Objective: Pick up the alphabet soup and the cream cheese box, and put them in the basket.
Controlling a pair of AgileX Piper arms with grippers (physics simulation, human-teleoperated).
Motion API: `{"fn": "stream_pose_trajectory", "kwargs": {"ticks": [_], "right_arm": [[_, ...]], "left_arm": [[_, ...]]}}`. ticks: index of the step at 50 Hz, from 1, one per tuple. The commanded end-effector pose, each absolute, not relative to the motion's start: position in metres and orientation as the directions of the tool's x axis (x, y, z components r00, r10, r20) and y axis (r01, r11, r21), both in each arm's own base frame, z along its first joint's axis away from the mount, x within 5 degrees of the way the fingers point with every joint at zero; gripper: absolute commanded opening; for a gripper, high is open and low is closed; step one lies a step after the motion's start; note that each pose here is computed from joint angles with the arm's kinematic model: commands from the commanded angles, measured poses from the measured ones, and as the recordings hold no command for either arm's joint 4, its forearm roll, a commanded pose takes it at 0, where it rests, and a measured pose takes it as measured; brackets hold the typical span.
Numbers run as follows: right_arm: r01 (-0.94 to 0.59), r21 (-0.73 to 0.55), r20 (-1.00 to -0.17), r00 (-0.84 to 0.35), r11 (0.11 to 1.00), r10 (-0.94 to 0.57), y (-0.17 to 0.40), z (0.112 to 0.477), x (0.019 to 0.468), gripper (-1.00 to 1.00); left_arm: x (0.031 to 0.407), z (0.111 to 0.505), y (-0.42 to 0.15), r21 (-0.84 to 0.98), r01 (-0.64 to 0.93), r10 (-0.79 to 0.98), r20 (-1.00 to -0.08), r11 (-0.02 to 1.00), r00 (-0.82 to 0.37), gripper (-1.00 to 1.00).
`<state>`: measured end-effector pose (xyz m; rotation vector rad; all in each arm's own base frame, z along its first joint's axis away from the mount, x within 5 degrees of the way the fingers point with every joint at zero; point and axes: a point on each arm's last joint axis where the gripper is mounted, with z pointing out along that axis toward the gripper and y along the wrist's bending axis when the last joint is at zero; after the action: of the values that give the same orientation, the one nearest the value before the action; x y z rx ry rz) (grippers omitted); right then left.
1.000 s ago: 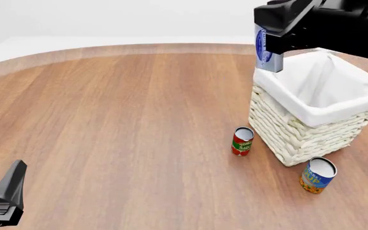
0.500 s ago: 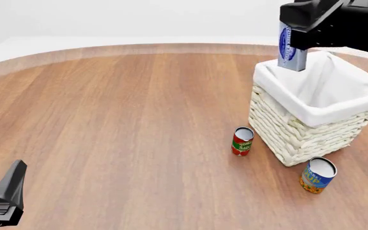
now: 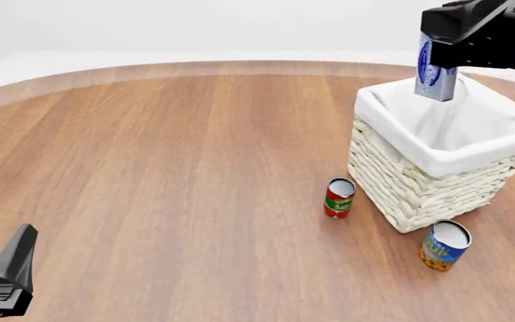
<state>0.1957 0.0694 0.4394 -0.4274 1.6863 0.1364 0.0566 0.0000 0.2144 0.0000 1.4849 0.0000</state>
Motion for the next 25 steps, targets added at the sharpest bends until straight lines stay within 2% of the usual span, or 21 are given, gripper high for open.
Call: {"fn": "stream_pose_trajectory", "kwargs": {"ticks": [1, 25], "right_arm": [[-0.304, -0.142, -0.975, -0.123, 0.942, -0.186, 0.059, 0.437, 0.200, -1.00], [-0.204, -0.127, -0.966, -0.195, 0.971, -0.167, 0.039, 0.414, 0.219, -1.00]], "left_arm": [[0.057, 0.214, 0.000, 0.000, 0.000, 0.000, -0.996, 1.000, 0.086, 1.00], [0.057, 0.214, 0.000, 0.000, 0.000, 0.000, -0.996, 1.000, 0.086, 1.00]]}}
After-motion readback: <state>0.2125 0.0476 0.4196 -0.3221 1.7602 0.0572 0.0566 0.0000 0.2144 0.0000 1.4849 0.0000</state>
